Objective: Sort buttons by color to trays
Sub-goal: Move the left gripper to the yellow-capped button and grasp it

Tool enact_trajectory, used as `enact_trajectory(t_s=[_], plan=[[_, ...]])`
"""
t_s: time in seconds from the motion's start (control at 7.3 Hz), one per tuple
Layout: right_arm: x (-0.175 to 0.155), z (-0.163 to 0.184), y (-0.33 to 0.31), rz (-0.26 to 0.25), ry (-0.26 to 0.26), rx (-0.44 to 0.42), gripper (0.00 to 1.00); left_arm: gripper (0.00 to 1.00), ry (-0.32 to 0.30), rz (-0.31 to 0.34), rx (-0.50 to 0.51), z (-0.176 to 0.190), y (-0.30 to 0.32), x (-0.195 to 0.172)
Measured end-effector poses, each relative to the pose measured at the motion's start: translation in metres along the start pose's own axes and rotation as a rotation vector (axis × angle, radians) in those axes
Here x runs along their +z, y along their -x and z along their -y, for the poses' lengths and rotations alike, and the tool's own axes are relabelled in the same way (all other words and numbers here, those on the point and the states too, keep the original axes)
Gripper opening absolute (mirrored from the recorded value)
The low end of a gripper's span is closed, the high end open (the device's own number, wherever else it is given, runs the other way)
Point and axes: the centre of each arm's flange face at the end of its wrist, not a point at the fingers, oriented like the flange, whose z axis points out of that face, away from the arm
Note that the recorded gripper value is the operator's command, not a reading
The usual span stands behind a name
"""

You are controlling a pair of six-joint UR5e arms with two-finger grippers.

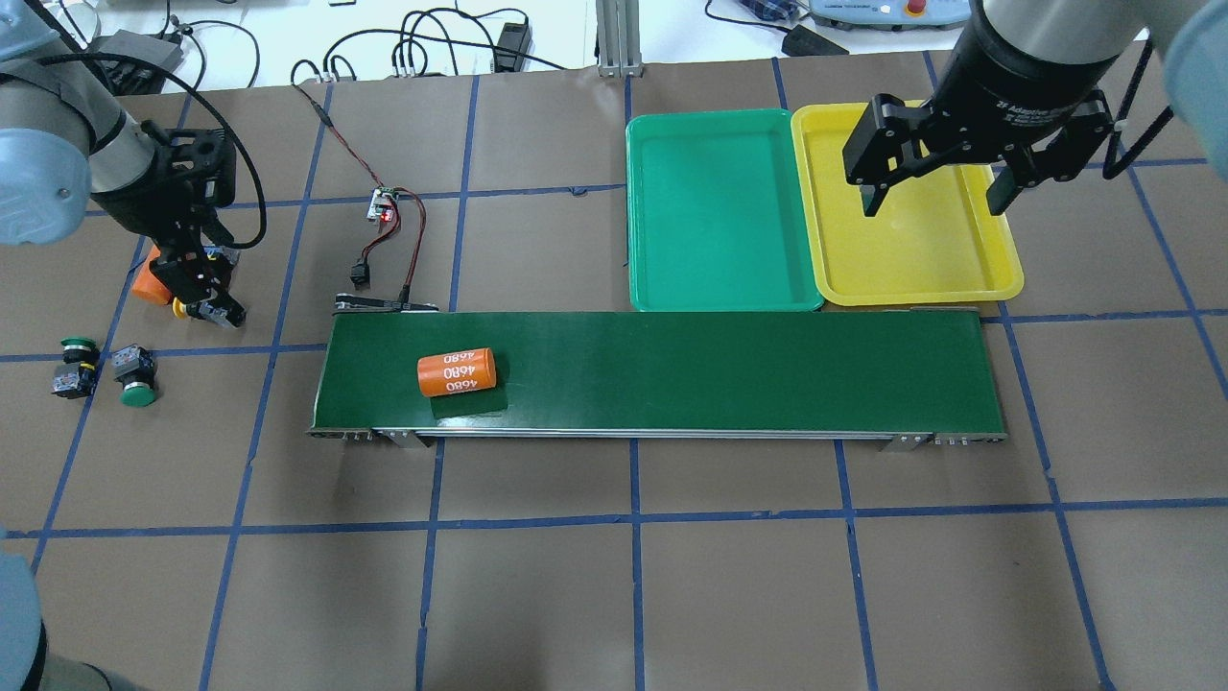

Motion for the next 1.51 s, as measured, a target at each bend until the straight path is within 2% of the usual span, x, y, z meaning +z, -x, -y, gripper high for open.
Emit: enact_trajectory(t_s=[0.27,0.55,0.69,0.96,1.23,1.51], plan=[[0.0,0.0,-0.001,0.0,0.0,0.002,1.0,1.0,0.004,0.017,-0.169,-0.045,0.051,0.011],[-0.002,-0.002,-0.001,0.0,0.0,0.004,1.0,1.0,0.001,-0.032,-0.256,-0.069,0.075,0.051],[-0.002,-0.002,-0.001,0.0,0.001,0.005,1.0,1.0,-0.002,-0.069,-0.238,-0.069,0.074,0.07],[-0.002,-0.002,-0.001,0.0,0.002,0.006,1.0,1.0,-0.006,-0.121,-0.069,-0.063,0.064,0.094],[-0.001,-0.002,0.0,0.001,0.003,0.007,1.0,1.0,0.0,-0.139,0.068,-0.061,0.06,0.102],[-0.002,-0.002,0.0,-0.002,0.001,0.007,1.0,1.0,0.003,-0.126,0.135,-0.062,0.066,0.111]])
